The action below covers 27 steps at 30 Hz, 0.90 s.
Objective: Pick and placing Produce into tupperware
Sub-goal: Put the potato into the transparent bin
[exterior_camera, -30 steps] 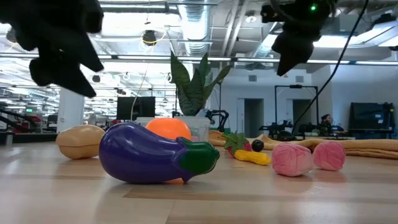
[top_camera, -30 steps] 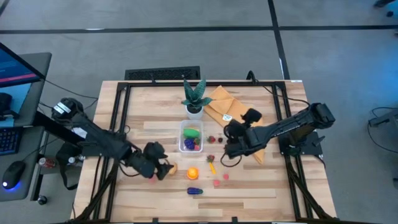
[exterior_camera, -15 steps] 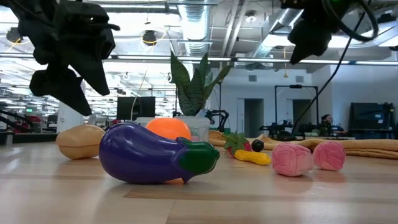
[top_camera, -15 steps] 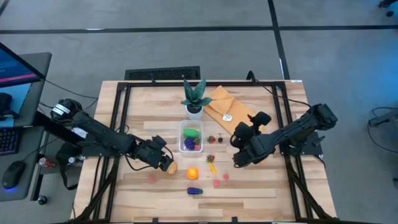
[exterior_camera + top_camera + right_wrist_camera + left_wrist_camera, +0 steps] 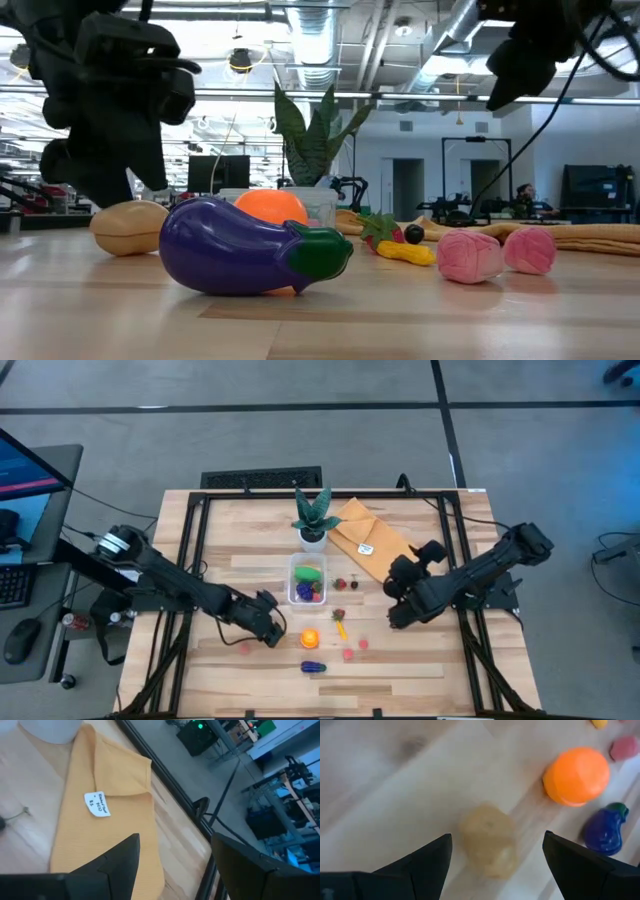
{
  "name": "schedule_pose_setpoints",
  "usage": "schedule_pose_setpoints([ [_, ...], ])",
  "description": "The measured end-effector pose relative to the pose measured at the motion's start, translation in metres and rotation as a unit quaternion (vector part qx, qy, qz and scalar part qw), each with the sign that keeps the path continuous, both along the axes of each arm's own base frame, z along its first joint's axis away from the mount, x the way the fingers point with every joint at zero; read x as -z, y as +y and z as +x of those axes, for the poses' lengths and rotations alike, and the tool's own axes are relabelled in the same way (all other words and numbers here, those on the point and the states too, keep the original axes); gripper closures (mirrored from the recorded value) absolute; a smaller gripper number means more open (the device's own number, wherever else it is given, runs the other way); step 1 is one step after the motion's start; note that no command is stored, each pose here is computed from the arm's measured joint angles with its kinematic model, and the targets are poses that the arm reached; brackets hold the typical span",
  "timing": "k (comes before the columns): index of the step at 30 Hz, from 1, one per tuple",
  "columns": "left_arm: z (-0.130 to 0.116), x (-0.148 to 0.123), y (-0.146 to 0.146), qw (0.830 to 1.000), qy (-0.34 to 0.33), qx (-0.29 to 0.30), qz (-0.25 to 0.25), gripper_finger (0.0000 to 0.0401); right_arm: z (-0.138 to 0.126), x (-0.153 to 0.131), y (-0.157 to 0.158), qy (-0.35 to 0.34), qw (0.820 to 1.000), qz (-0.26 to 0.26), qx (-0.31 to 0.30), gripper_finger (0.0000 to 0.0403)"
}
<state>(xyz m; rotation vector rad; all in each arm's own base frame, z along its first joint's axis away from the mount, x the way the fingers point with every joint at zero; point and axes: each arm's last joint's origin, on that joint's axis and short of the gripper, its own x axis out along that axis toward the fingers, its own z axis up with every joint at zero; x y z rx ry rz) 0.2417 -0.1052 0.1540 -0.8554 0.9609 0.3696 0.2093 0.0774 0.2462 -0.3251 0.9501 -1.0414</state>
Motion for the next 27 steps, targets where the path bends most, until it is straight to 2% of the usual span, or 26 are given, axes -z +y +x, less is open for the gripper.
schedule_pose_setpoints([
  [14,0.026,0.017,-0.013,0.996,0.068,0.043,0.025,0.0101,-0.012,-0.003,0.022,-0.033,0.998,0.008,-0.044,0.0163],
  [27,0.032,0.009,-0.012,0.987,0.107,0.059,0.103,0.0101,-0.012,-0.003,0.025,-0.043,0.998,0.008,-0.049,0.0163],
])
